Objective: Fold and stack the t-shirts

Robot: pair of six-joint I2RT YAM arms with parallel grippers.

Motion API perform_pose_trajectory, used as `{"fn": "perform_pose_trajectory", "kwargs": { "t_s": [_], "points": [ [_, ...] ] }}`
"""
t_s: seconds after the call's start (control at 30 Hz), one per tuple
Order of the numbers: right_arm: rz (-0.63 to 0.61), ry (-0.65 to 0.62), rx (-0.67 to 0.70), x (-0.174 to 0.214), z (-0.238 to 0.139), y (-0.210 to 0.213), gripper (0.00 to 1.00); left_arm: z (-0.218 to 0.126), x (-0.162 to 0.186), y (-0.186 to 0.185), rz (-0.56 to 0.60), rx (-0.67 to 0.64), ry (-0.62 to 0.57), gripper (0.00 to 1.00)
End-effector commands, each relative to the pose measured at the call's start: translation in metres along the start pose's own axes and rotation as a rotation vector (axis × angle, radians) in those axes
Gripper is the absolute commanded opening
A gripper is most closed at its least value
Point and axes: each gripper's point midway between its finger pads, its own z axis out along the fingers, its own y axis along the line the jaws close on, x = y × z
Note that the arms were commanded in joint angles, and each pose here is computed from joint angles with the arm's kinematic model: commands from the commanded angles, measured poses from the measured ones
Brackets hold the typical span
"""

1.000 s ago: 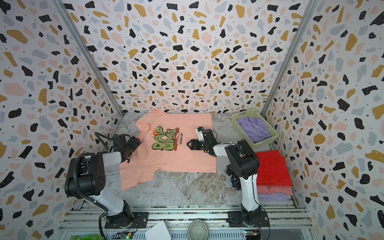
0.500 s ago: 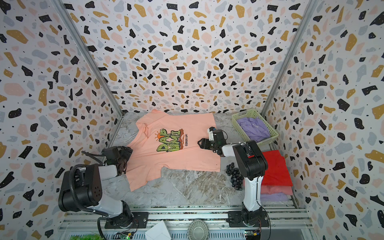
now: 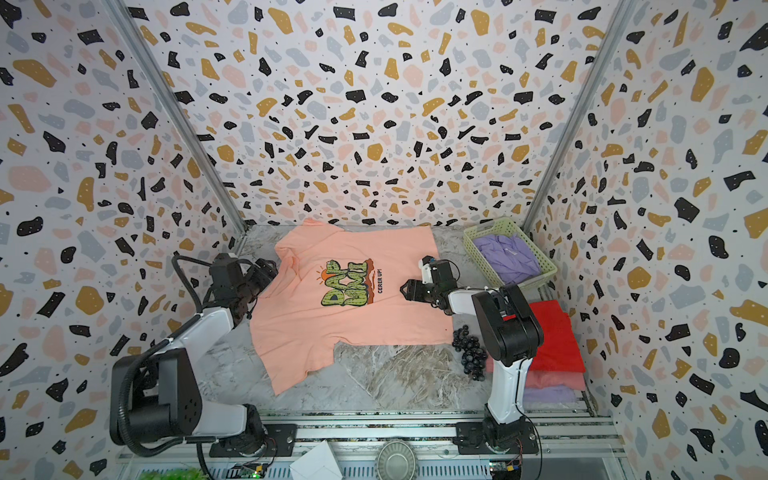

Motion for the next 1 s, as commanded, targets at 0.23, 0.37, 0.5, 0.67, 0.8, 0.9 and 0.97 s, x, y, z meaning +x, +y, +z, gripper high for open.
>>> {"fn": "perform_pose_trajectory", "kwargs": {
  "t_s": [0.23, 0.37, 0.5, 0.67, 0.8, 0.9, 0.97],
  "points": [
    [-0.028, -0.067, -0.071, -0.046, -0.011, 0.032, 0.83, 0.08, 0.021, -0.007, -0.04, 0.131, 0.108, 0.86],
    [-0.02, -0.071, -0.064, -0.046, -0.007, 0.027, 0.87, 0.102, 0.035, 0.012, -0.07, 0.087, 0.127, 0.85],
    [0.002, -0.061, -0.032, -0.041, -0.002, 0.015, 1.0, 0.108, 0.045, 0.042, -0.09, -0.011, 0.142, 0.85],
    [0.043, -0.037, 0.009, -0.027, 0.008, -0.005, 0.99, 0.09, 0.045, 0.091, -0.157, -0.135, 0.108, 0.85],
    [0.112, 0.021, 0.059, -0.004, 0.02, -0.028, 0.99, 0.066, 0.042, 0.123, -0.175, -0.235, 0.071, 0.85],
    [0.157, 0.061, 0.09, 0.011, 0.023, -0.039, 0.99, 0.053, 0.046, 0.132, -0.174, -0.27, 0.067, 0.85],
    [0.159, 0.064, 0.08, 0.014, 0.023, -0.038, 0.99, 0.052, 0.048, 0.127, -0.165, -0.243, 0.076, 0.85]
  ]
}}
